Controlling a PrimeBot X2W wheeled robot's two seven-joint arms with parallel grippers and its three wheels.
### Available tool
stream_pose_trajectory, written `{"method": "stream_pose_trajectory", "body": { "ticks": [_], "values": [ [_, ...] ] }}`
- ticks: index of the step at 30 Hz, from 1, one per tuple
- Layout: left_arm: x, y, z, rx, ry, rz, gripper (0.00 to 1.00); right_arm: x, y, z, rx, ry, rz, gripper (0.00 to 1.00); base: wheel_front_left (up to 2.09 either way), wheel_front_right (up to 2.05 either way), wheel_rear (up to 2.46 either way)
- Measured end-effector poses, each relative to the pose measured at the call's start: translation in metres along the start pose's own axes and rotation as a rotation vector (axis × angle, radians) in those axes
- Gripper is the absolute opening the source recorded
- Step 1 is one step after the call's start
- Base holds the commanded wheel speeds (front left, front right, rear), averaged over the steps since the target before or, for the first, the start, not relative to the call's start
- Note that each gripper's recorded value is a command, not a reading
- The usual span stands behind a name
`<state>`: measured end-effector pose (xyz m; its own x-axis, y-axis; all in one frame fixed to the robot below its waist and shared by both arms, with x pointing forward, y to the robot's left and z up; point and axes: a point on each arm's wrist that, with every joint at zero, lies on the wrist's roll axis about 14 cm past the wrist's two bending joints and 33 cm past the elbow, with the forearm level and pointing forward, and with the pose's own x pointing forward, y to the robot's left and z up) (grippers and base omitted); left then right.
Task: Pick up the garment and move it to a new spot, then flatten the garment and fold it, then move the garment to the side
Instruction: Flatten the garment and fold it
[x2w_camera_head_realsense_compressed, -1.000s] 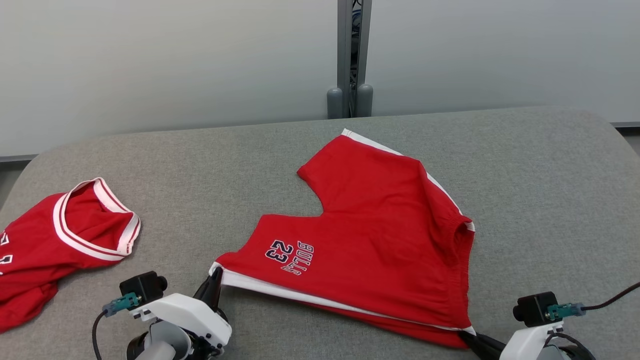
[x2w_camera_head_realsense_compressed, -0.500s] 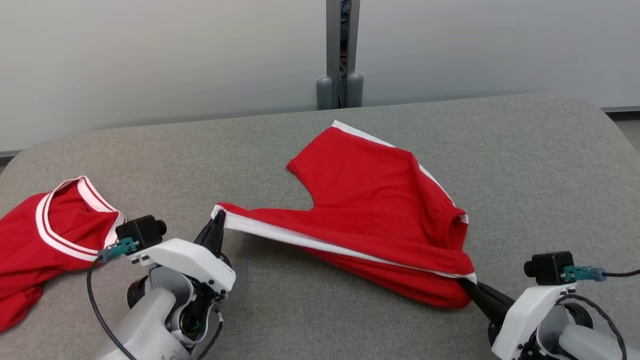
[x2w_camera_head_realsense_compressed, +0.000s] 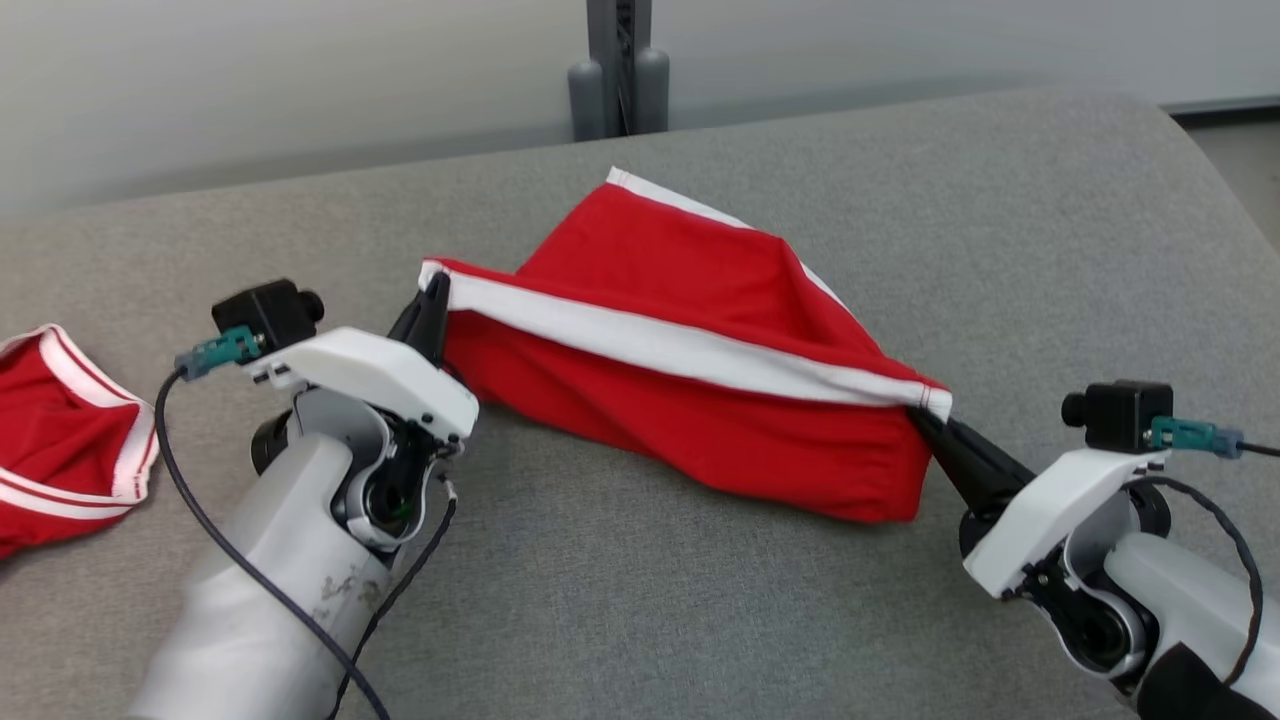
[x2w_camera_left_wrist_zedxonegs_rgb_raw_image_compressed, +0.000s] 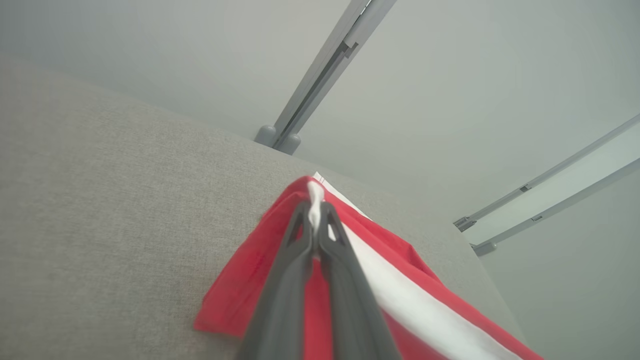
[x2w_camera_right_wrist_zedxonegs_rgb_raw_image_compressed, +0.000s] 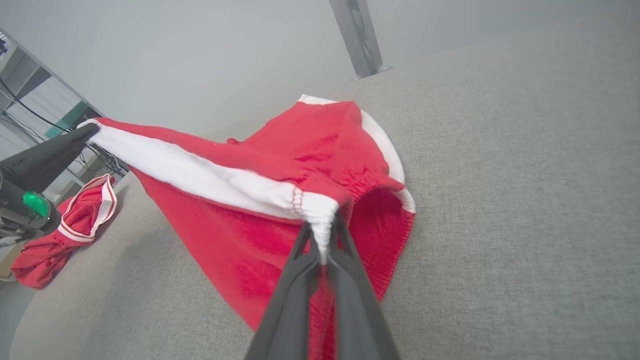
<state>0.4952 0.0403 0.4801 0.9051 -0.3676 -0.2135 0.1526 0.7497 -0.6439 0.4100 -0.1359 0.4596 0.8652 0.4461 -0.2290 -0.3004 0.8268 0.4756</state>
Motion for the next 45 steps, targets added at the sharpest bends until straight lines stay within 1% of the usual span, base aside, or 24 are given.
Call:
{"method": "stream_pose_trajectory", "body": {
  "ticks": [6,12,19,27,35,38,45],
  "values": [
    [0.034,0.001,-0.008,0.0,0.038,0.001,0.0,0.019,-0.013,0.008,0.042,-0.046,-0.035,0.0,0.0,0.0,0.0],
    [0.064,0.005,-0.021,0.042,0.079,-0.003,0.0,0.03,-0.024,-0.001,0.083,-0.05,-0.07,0.0,0.0,0.0,0.0],
    [0.091,-0.015,-0.035,0.085,0.11,-0.06,0.0,0.026,-0.037,0.002,0.124,-0.092,-0.124,0.0,0.0,0.0,0.0],
    [0.119,-0.032,-0.031,0.113,0.105,-0.088,0.0,0.024,-0.036,0.007,0.172,-0.144,-0.143,0.0,0.0,0.0,0.0],
    [0.146,-0.031,-0.032,0.156,0.127,-0.064,0.0,0.035,-0.033,0.011,0.195,-0.182,-0.14,0.0,0.0,0.0,0.0],
    [0.155,-0.031,-0.037,0.158,0.146,-0.06,0.0,0.038,-0.035,0.011,0.203,-0.191,-0.146,0.0,0.0,0.0,0.0],
    [0.17,-0.028,-0.054,0.2,0.2,-0.045,0.0,0.04,-0.043,0.01,0.221,-0.21,-0.179,0.0,0.0,0.0,0.0]
  ]
}}
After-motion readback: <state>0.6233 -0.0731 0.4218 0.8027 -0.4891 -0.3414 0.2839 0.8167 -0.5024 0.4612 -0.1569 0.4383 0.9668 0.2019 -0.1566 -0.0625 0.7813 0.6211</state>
